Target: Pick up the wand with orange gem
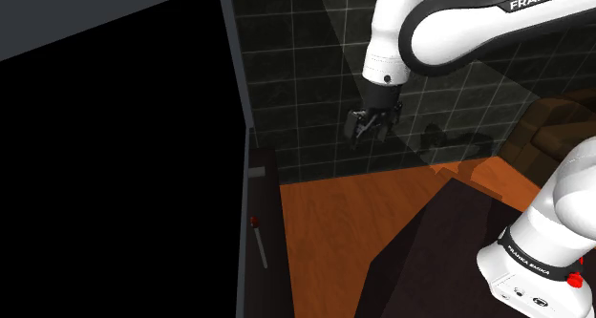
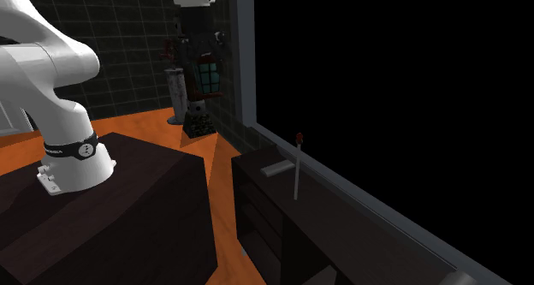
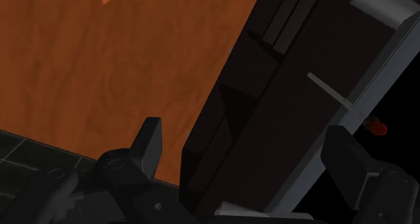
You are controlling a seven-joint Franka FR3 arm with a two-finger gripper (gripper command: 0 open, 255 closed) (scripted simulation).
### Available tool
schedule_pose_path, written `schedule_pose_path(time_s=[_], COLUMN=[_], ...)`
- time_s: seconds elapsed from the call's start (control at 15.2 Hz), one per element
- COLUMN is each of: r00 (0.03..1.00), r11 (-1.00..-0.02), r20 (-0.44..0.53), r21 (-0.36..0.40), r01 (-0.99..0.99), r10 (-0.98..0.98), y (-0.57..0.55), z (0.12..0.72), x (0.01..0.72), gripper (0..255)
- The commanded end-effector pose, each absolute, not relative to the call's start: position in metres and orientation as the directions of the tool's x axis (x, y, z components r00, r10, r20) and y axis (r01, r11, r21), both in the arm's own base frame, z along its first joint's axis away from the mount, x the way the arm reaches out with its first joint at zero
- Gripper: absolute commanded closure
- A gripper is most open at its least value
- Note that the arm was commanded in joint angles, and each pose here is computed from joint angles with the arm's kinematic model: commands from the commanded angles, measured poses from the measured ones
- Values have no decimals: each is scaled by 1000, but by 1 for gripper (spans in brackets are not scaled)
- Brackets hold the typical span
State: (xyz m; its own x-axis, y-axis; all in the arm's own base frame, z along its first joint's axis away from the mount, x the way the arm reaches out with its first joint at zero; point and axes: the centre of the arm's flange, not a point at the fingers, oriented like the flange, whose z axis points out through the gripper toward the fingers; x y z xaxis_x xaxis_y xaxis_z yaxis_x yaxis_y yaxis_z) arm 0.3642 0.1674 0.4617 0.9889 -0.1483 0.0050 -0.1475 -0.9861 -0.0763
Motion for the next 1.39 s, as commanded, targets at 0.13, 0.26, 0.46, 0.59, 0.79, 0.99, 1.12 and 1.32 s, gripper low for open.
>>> schedule_pose_path(time_s=[0.13, 0.26, 0.46, 0.59, 0.79, 0.99, 1.12, 1.32], r00=[979, 974, 964, 957, 944, 931, 921, 904], r11=[-977, -972, -962, -955, -943, -930, -920, -904], r20=[-1, -3, -7, -10, -13, -16, -18, -21], r21=[-68, -62, -54, -49, -41, -32, -27, -18], r01=[-202, -228, -266, -292, -329, -366, -391, -427], r10=[-203, -228, -266, -291, -329, -366, -390, -426], y=[211, 232, 262, 282, 311, 339, 357, 383], z=[433, 419, 397, 382, 360, 338, 323, 300], x=[385, 395, 411, 423, 441, 460, 473, 494], gripper=[0, 0, 0, 0, 0, 0, 0, 0])
